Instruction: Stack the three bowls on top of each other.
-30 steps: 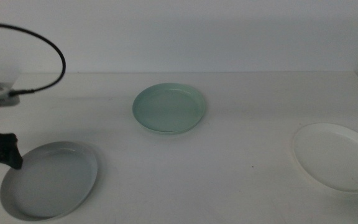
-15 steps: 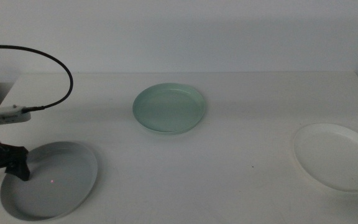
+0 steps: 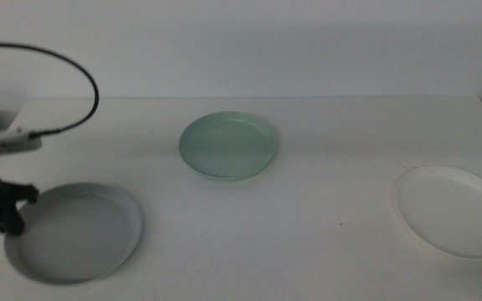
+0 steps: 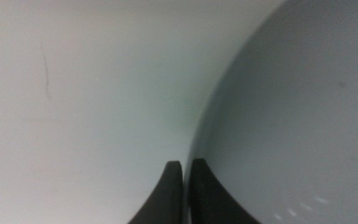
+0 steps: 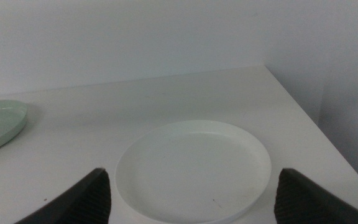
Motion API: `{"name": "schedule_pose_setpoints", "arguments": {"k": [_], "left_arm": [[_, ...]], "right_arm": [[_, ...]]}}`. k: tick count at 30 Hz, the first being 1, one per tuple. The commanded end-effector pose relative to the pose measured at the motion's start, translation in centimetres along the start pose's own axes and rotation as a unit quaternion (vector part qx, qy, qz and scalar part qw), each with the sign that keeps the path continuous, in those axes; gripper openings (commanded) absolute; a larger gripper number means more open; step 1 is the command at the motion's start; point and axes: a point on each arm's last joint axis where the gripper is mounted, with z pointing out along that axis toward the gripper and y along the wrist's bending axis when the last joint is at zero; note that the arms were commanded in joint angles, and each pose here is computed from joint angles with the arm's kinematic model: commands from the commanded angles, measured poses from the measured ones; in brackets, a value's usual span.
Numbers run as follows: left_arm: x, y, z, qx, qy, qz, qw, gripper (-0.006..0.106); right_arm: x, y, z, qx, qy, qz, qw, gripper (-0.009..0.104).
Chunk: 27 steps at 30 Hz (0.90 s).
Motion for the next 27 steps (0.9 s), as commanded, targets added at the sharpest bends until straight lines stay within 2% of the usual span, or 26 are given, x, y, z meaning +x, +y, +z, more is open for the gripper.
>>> {"name": "schedule_pose_setpoints", "arguments": {"k": [1,7,15,21,27], "left_arm": [[-1.0,-2.4,-4.2,0.010,-0.056,0.002,0.998,-0.005],[-2.2,-9.7,-6.7,0.046,-0.057,0.045,0.996,-0.005],[-2.3,-20.5,-5.8,0.092,-0.064,0.103,0.988,-0.005],[-1.5,-25.8,-3.6,0.117,-0.058,0.140,0.982,-0.005],[-1.0,-28.2,-0.7,0.131,-0.043,0.146,0.980,-0.005]], "right_arm": [[-1.1,0.1,-0.3,-0.003,-0.057,-0.005,0.998,0.096],[-1.1,0.1,-0.3,-0.003,-0.057,-0.005,0.998,0.096],[-1.1,0.1,-0.3,-0.003,-0.057,-0.005,0.998,0.096],[-1.1,0.1,-0.3,-0.003,-0.057,-0.005,0.998,0.096],[-1.1,0.1,-0.3,-0.003,-0.057,-0.005,0.998,0.096]]}}
